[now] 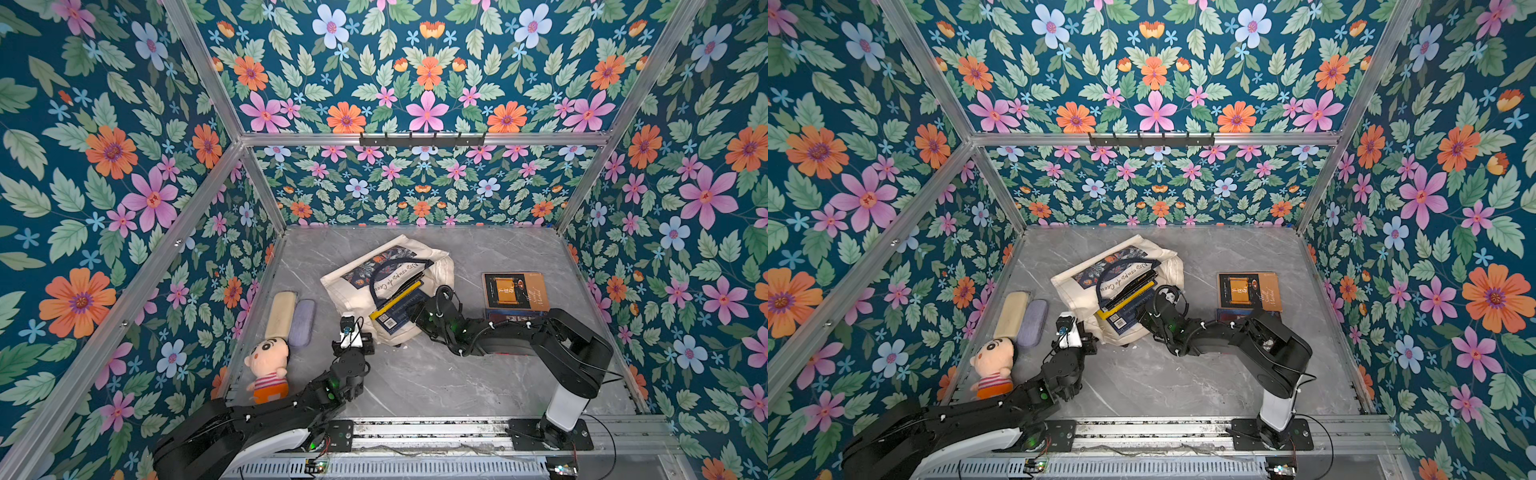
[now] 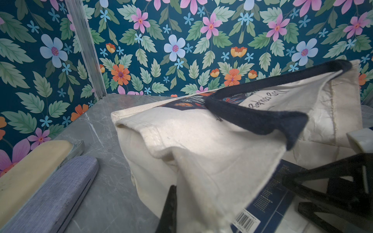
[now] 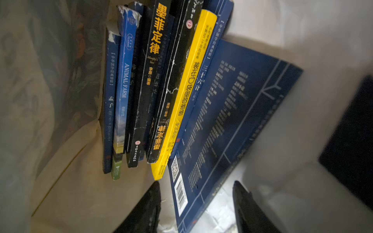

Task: Take out the books from the canvas bag
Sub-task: Pick up the book from the canvas bag.

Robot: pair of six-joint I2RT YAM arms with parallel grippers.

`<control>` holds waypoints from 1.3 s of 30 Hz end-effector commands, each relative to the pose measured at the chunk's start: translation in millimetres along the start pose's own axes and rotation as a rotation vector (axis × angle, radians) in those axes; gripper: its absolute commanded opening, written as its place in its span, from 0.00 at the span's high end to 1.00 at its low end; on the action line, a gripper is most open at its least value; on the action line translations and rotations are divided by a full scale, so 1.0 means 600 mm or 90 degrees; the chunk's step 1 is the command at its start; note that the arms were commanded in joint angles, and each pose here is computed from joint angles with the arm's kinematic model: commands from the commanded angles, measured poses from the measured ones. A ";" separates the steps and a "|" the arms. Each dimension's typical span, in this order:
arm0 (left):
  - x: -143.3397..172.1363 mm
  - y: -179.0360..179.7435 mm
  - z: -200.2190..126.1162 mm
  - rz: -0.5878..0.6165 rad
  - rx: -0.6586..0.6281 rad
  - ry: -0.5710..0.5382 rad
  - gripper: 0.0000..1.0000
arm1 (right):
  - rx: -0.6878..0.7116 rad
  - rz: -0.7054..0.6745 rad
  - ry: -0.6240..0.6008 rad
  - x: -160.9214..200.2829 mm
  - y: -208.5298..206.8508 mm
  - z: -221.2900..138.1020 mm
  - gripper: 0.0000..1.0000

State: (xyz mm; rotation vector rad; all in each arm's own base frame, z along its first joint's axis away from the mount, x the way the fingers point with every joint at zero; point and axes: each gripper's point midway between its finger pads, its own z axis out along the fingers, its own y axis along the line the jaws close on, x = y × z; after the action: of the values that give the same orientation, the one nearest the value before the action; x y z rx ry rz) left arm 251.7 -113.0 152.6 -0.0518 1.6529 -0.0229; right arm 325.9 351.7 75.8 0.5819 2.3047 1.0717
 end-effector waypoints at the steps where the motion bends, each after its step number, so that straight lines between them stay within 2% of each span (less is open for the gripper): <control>1: -0.005 -0.001 0.000 -0.004 0.001 -0.005 1.00 | -0.017 0.016 -0.005 -0.002 0.012 0.013 0.48; 7: -0.006 -0.001 0.000 -0.006 0.001 -0.006 1.00 | -0.010 0.023 -0.006 0.002 0.005 0.039 0.52; 13: -0.005 -0.002 0.001 -0.004 0.000 -0.005 1.00 | -0.024 0.029 -0.024 -0.004 0.011 0.055 0.61; 16: -0.005 -0.001 0.001 -0.002 -0.002 -0.004 1.00 | -0.030 0.017 -0.030 -0.008 0.019 0.057 0.70; 21: -0.005 -0.001 0.001 -0.003 -0.002 -0.005 1.00 | -0.035 0.005 -0.033 -0.010 0.023 0.050 0.91; 24: -0.005 -0.002 0.002 -0.001 -0.002 -0.004 1.00 | -0.041 0.000 -0.038 -0.012 0.027 0.039 1.00; 39: -0.004 -0.001 0.002 -0.001 -0.004 -0.003 1.00 | -0.110 -0.036 -0.051 -0.024 0.090 -0.070 1.00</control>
State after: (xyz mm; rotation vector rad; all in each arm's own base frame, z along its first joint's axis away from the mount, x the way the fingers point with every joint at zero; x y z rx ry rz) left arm 252.1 -113.4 150.2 -0.0451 1.6595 -0.0135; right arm 317.5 351.1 114.6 0.5408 2.2180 1.1327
